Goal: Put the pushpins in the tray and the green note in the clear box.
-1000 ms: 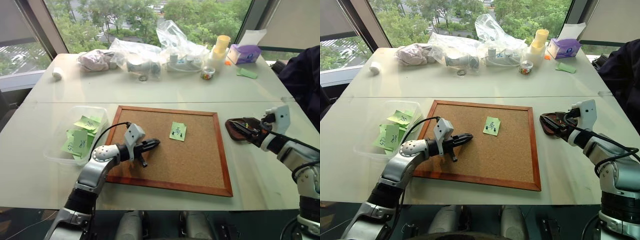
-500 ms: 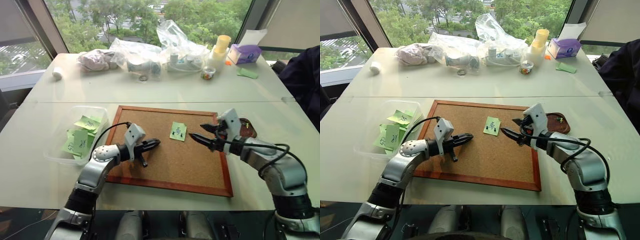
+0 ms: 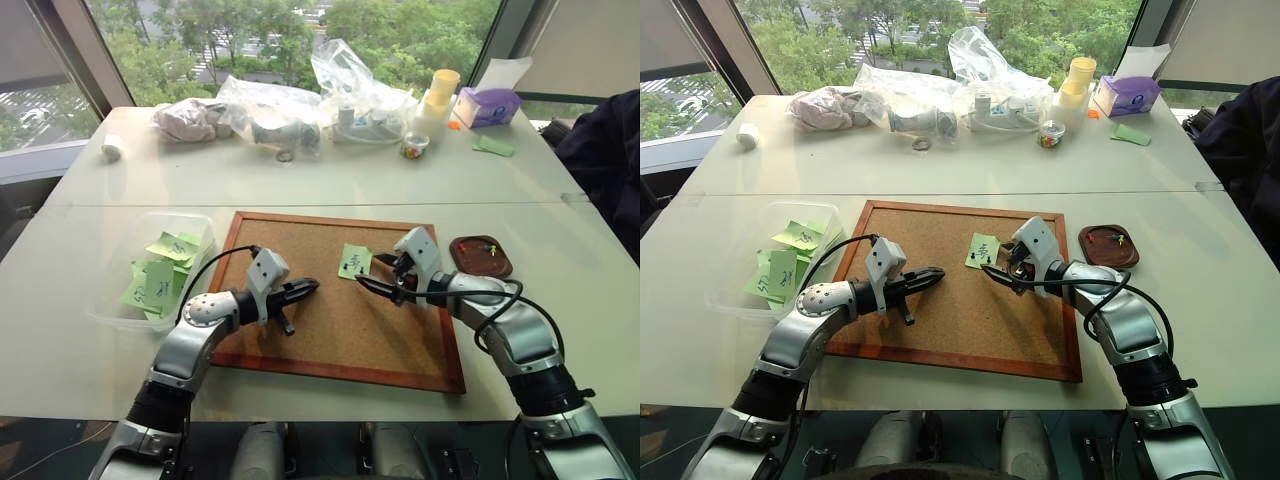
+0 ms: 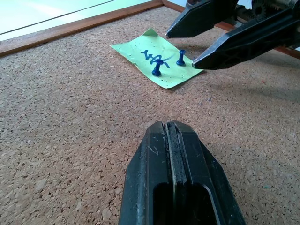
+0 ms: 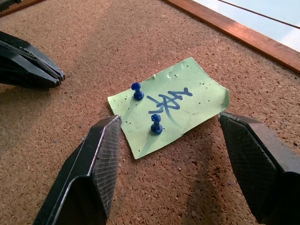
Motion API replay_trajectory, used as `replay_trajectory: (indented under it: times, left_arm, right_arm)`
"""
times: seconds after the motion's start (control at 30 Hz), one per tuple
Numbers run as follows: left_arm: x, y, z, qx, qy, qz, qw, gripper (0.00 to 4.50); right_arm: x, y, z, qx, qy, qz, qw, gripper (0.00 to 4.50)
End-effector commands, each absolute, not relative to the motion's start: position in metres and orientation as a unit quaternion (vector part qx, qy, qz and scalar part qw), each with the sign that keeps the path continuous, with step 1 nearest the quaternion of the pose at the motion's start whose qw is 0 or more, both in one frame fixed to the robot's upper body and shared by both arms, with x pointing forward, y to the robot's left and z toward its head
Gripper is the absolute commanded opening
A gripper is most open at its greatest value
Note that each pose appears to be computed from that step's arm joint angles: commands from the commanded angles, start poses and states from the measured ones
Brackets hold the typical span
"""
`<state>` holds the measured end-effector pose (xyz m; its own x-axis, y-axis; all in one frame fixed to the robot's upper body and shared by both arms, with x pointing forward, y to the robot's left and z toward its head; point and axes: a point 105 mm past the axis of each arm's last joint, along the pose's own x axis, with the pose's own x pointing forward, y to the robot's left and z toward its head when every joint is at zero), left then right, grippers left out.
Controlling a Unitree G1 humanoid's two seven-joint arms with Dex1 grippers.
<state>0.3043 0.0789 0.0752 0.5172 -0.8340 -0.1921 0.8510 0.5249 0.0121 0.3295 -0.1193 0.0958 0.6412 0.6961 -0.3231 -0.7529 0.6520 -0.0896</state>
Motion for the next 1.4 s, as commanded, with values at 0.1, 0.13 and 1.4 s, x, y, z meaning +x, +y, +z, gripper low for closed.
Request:
replay_trajectory:
  times: [0.1,0.13,1.4]
  left_arm:
    - [0.296,0.086,0.05,0.043,0.136,-0.478,0.867,0.0]
    - [0.296,0.086,0.05,0.043,0.136,-0.478,0.867,0.0]
    - [0.296,0.079,0.044,0.044,0.141,-0.487,0.861,0.0]
  right_arm:
    - [0.332,-0.11,0.101,-0.134,0.105,0.419,0.892,3.36]
    - [0.332,-0.109,0.101,-0.137,0.105,0.421,0.891,3.36]
    - [0.331,-0.284,0.15,-0.015,0.082,0.102,0.991,0.09]
